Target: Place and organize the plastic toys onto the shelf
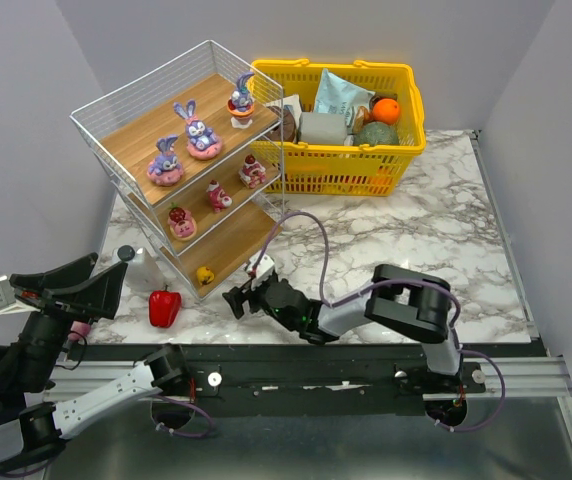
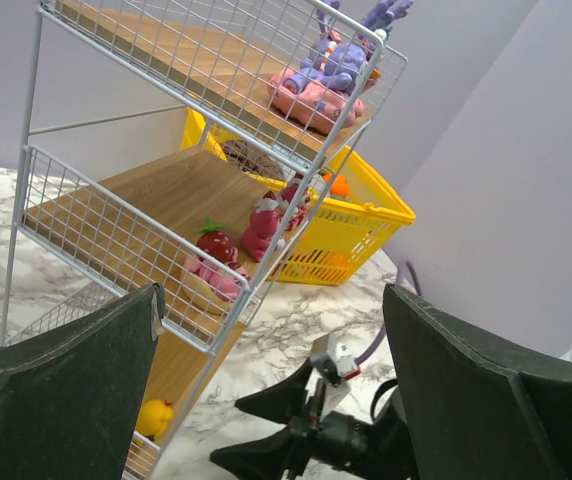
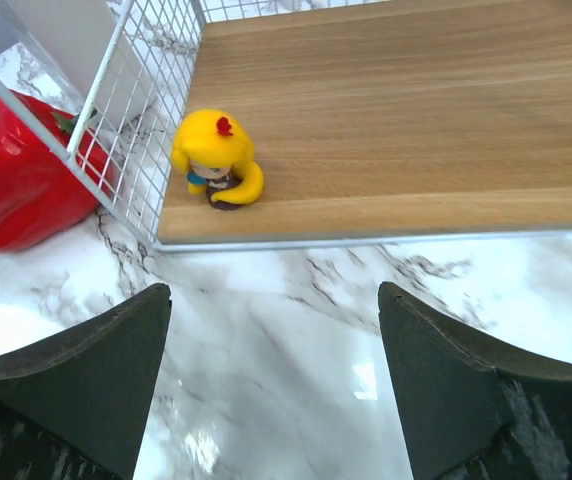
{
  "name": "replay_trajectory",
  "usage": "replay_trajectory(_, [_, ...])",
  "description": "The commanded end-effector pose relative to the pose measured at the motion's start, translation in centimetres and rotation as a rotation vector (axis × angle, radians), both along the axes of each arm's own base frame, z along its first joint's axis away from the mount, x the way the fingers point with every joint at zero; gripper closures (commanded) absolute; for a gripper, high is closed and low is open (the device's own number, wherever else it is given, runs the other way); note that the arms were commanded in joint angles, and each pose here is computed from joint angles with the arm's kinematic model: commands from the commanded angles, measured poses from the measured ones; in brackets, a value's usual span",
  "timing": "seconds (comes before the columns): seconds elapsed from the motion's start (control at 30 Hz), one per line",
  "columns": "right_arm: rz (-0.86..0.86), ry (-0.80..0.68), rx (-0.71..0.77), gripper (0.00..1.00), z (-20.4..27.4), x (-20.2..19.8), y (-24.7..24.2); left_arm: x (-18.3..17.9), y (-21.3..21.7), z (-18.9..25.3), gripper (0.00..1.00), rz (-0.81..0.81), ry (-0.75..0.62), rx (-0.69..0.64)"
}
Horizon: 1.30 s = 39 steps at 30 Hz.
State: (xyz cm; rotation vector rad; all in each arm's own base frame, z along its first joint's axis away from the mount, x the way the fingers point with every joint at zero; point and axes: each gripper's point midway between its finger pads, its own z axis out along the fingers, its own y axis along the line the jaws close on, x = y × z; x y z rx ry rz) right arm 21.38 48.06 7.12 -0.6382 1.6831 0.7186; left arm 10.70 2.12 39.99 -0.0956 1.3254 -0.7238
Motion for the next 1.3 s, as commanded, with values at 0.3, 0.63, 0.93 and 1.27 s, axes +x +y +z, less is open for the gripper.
replay_trajectory(0.3, [-0.906, 0.167, -0.132, 0.1, -0.8, 6.2, -20.8, -1.3, 2.1, 0.3, 0.01, -0.023, -0.041, -0.085])
replay_trajectory(0.63, [-1.503, 0.226, -0.114, 0.12, -0.5, 3.6, -36.1, -1.0, 1.7, 0.3, 0.01, -0.018, -0.036, -0.068])
replay_trajectory(0.93, [-1.678, 0.212, -0.172, 0.14, -0.4, 2.3, -39.7, -0.8, 1.3, 0.3, 0.01, -0.018, -0.035, -0.054])
replay_trajectory(1.27, [-1.629, 0.355, -0.091, 0.14, -4.2, 2.6, -40.2, -0.9, 1.4, 0.4, 0.01, -0.018, -0.038, -0.054])
